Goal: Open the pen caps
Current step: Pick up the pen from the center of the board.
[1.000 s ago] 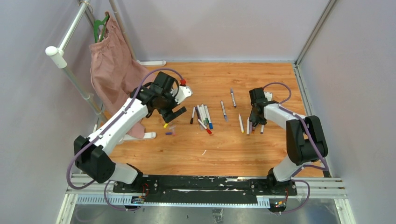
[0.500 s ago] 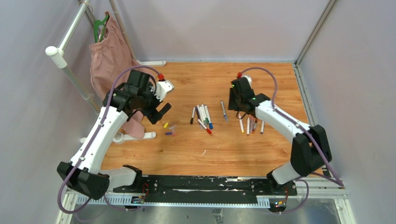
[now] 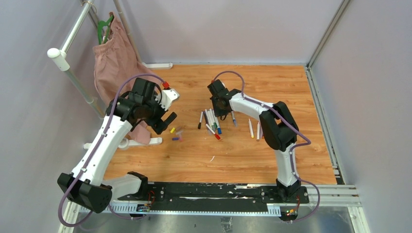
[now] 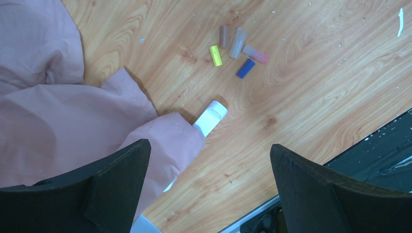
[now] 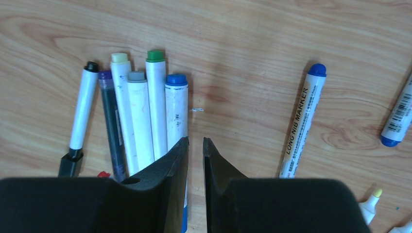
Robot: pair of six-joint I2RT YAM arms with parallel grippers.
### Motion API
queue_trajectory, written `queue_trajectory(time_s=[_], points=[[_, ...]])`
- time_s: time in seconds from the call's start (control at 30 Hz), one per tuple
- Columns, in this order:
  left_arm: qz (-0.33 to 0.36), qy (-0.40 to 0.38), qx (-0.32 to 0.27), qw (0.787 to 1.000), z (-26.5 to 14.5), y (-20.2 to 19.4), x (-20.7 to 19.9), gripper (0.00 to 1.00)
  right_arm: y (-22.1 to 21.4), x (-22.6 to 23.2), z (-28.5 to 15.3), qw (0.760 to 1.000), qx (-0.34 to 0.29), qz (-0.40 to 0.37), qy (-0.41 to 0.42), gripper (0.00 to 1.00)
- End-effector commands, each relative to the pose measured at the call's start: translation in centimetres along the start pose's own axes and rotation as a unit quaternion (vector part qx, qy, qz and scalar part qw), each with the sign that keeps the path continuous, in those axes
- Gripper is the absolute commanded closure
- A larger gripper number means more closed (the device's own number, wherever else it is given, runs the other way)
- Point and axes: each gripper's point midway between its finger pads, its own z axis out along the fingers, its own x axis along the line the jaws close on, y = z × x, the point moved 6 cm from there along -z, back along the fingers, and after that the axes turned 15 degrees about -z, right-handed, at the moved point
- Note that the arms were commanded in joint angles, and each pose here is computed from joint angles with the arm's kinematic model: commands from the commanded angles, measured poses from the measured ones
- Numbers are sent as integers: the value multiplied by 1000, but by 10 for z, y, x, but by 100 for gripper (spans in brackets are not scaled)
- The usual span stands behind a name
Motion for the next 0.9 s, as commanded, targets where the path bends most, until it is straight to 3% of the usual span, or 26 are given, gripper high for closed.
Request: queue_trajectory(time_s=[0.0, 0.33, 0.6, 0.87], points=[[-5, 2, 3, 1000, -5, -10, -2, 0, -4, 6, 4, 999, 28, -15, 7, 79], [-7, 7, 19, 1000, 1, -17, -1, 0, -22, 2, 13, 998, 55, -11, -12, 67], [-7, 12, 19, 1000, 0, -15, 0, 0, 4, 2, -25, 1000, -4, 0, -12, 67], [-10, 18, 23, 1000, 1, -15, 2, 0, -2, 17, -13, 1000, 10, -18, -3, 67]])
